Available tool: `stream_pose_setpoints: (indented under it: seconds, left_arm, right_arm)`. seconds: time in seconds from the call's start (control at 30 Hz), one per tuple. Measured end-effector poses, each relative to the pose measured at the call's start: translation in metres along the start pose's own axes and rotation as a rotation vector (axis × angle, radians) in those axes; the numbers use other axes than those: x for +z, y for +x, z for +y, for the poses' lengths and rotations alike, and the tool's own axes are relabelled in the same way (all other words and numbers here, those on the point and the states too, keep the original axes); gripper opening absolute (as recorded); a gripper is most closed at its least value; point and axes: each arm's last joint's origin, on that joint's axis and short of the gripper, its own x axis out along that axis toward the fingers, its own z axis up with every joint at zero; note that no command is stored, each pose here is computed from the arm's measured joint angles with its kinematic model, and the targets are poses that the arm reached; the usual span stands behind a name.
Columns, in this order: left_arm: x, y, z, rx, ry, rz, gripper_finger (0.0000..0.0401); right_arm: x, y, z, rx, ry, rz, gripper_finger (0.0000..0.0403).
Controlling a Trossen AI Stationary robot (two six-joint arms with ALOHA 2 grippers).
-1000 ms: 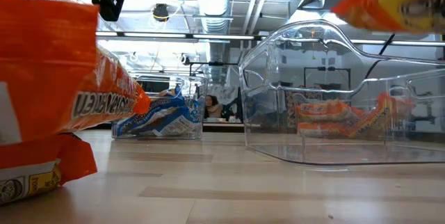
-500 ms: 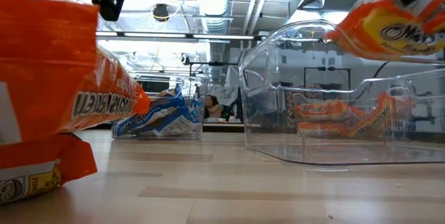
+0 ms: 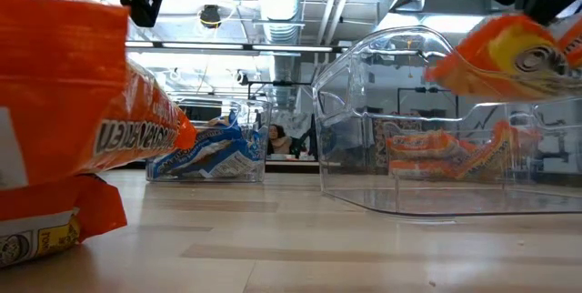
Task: Sort Maruchan noodles
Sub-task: Put the orange noodle pack into the bottom transparent bin
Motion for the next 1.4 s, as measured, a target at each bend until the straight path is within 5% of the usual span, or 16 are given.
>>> stream_pose_setpoints:
  seconds: [0.5, 0.7, 1.03, 1.27, 1.4]
  left_arm:
    - [0.000, 0.000, 0.000, 0.003, 0.002, 0.002, 0.0188]
    - [0.000, 0.000, 0.000, 0.002, 0.002, 0.002, 0.0188]
    - [-0.001, 0.000, 0.000, -0.002, -0.012, 0.007, 0.0188]
    - [-0.019, 0.015, -0.017, -0.321, -0.105, 0.099, 0.0188]
    - [-0.026, 0.042, -0.039, -0.400, -0.065, 0.154, 0.0188]
  right_arm:
    - [0.008, 0.008, -0.003, -0.051, 0.096, 0.007, 0.0059]
    - [0.025, -0.004, -0.006, -0.171, 0.265, -0.179, 0.0116]
    - [0.036, -0.006, -0.004, -0.090, 0.333, -0.253, 0.0225]
    - [0.036, -0.006, -0.003, -0.056, 0.312, -0.241, 0.0244]
    - [0.037, -0.006, -0.002, -0.051, 0.314, -0.245, 0.0244]
